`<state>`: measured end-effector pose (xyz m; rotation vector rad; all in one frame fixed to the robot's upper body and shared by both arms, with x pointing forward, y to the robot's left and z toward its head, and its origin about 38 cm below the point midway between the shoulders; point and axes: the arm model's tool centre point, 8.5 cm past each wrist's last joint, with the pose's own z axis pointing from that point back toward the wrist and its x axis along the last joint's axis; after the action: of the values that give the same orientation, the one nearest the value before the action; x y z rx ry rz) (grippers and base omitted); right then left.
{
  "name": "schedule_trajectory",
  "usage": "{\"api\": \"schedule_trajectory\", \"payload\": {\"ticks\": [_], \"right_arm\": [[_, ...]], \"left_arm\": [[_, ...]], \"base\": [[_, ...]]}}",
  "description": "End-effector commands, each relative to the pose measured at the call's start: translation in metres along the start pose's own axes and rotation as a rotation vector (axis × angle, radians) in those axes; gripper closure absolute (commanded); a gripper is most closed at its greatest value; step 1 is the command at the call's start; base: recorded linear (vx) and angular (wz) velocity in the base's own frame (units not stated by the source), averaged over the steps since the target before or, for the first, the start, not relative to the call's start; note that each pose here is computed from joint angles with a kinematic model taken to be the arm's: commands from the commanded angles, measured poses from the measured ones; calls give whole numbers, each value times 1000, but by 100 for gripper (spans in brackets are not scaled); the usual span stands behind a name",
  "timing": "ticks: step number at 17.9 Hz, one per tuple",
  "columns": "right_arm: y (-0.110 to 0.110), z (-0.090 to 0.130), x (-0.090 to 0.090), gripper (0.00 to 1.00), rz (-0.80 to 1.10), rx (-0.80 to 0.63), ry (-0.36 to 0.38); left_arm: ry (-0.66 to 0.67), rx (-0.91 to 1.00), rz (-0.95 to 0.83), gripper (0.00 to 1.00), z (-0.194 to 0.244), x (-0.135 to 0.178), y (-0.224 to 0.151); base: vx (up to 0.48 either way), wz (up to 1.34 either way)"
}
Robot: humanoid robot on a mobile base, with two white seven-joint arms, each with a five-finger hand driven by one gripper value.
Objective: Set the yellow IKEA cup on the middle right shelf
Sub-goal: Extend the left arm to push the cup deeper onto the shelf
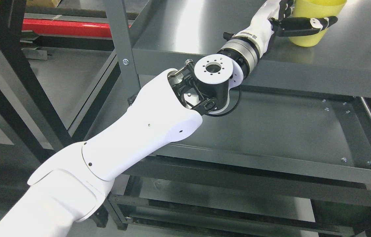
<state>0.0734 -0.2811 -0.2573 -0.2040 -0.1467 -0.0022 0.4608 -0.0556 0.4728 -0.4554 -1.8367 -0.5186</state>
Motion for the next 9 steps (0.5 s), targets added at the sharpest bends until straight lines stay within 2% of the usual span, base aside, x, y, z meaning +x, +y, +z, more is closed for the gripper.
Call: {"api": "schedule_trajectory", "payload": {"ticks": [1,8,9], "right_arm": [[-10,-1,-9,1,-3,-12,15],[-10,-1,-9,1,-3,-12,15],[-10,-1,-9,1,-3,-12,15]], "left_arm": [[-10,25,-53,2,0,-3,8],[-20,33,-36,2,1,0,11],[-19,33,-31,9,1,-1,12]], "base": [[0,0],[0,0],[0,0]]}}
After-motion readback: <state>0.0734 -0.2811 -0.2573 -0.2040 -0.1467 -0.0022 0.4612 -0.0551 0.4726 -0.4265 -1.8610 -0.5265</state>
